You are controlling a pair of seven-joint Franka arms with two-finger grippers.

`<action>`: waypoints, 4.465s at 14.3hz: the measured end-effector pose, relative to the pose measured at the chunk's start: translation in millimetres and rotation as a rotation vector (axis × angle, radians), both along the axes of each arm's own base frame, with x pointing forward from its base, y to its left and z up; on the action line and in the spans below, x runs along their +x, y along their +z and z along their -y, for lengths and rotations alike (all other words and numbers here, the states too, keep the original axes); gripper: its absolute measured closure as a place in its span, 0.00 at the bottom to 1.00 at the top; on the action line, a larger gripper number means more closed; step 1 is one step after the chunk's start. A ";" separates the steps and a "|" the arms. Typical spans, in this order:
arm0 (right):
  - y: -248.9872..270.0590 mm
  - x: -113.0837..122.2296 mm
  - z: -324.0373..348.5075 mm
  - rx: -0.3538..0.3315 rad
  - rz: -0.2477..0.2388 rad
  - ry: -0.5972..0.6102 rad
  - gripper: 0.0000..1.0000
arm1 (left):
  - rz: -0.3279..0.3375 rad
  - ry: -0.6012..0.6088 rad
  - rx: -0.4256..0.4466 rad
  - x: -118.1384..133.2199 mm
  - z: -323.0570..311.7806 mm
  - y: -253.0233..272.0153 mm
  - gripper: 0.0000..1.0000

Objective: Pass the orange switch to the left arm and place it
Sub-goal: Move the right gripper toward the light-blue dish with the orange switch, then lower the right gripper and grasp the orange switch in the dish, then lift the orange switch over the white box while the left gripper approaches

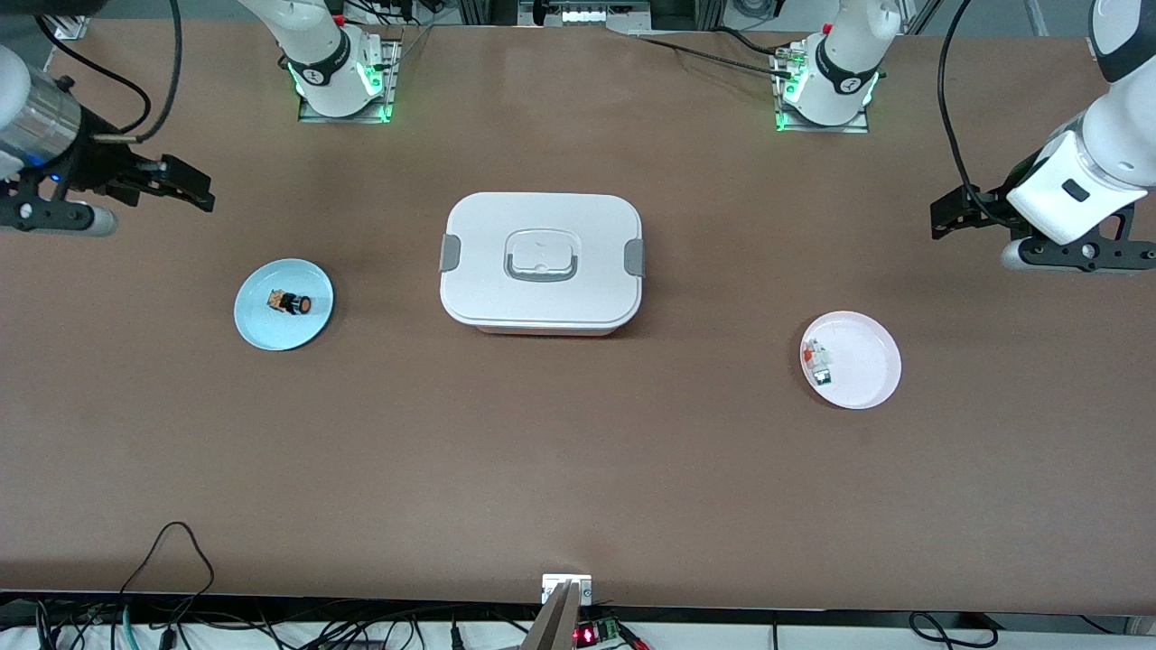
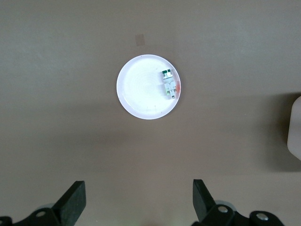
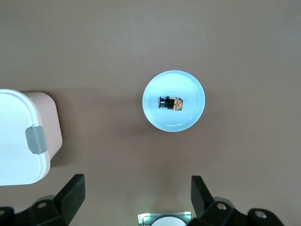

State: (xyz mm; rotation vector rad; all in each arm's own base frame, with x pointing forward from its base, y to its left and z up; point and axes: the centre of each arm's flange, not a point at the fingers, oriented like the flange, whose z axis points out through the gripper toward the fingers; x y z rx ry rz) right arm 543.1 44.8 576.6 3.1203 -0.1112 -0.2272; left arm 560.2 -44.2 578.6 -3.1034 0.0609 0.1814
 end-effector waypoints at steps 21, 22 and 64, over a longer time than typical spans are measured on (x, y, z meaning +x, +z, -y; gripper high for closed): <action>-326.2 -2.0 81.3 0.009 -0.042 -0.013 0.00 | 0.003 -0.004 0.000 -0.1 2.7 2.5 0.00; -335.6 -3.8 80.8 0.010 -0.042 -0.012 0.00 | 0.003 -0.007 0.000 -0.4 4.6 2.5 0.00; -132.4 35.8 -146.3 0.333 0.188 0.774 0.28 | -0.006 -0.026 0.001 -9.2 15.7 12.6 0.00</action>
